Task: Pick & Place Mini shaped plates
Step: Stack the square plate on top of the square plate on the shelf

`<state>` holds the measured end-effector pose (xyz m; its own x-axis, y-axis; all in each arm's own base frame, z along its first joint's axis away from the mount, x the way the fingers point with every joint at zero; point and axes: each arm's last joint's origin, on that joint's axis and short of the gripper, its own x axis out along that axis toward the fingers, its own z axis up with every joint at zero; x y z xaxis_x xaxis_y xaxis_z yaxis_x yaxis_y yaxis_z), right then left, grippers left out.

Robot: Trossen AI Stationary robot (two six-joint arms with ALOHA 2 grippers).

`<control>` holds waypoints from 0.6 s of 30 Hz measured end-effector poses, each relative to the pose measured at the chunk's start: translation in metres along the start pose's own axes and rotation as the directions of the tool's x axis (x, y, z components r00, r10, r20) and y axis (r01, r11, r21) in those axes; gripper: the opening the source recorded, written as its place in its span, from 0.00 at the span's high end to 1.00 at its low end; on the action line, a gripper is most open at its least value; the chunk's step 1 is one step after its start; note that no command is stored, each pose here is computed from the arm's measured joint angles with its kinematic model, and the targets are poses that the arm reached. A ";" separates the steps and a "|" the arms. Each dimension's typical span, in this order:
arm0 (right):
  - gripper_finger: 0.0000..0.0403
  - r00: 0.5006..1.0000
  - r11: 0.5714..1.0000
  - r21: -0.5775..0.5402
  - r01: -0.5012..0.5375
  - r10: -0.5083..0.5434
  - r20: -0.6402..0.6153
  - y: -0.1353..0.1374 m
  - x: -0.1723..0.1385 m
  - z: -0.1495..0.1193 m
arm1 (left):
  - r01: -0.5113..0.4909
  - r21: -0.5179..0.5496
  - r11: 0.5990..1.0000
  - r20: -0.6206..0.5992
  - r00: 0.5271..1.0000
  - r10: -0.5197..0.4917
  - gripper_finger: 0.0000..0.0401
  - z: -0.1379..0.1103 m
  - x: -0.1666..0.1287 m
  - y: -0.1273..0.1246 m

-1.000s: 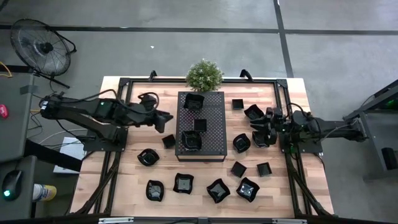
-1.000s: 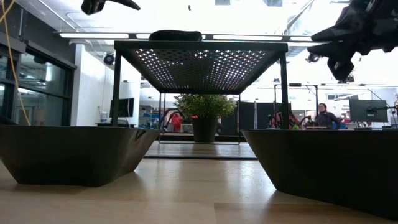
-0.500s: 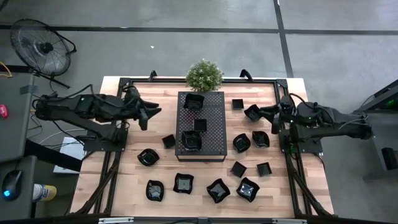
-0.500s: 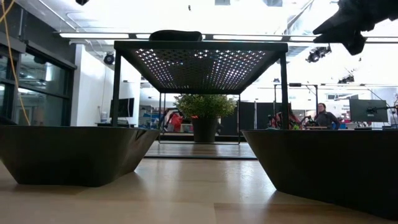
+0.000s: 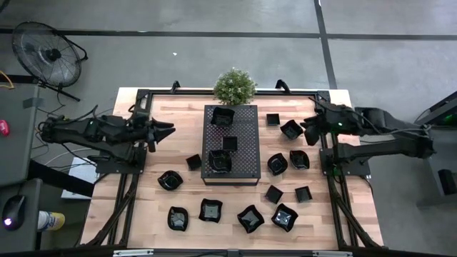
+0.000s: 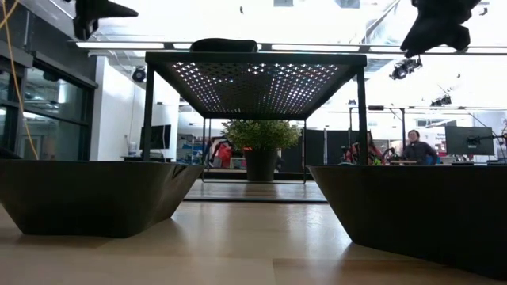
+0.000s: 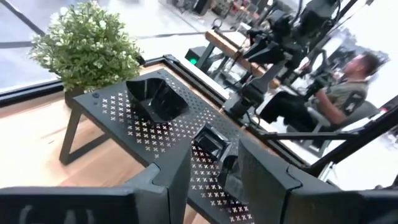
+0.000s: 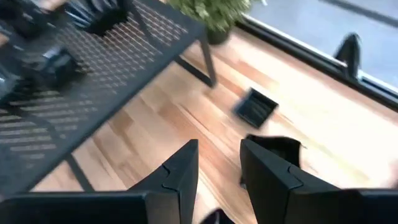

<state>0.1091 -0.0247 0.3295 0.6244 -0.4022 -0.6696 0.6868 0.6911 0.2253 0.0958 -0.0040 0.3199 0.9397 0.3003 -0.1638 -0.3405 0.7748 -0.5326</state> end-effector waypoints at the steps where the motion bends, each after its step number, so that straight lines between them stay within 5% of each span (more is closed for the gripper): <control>1: 0.72 1.000 1.000 0.001 0.012 -0.012 -0.016 0.000 0.002 0.004 | 0.002 -0.003 1.000 0.004 1.000 -0.002 0.67 -0.002 -0.002 0.003; 18: 0.72 0.961 0.996 -0.062 0.062 -0.077 -0.265 -0.033 0.066 0.069 | 0.085 -0.029 0.996 0.014 0.996 -0.085 0.67 -0.034 -0.018 0.036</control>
<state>0.1536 -0.1156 0.3263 0.4489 -0.2803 -0.8485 0.7000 0.7005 0.1389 0.0682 -0.0005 0.2755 0.9646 0.2413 -0.1066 -0.2582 0.7810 -0.5687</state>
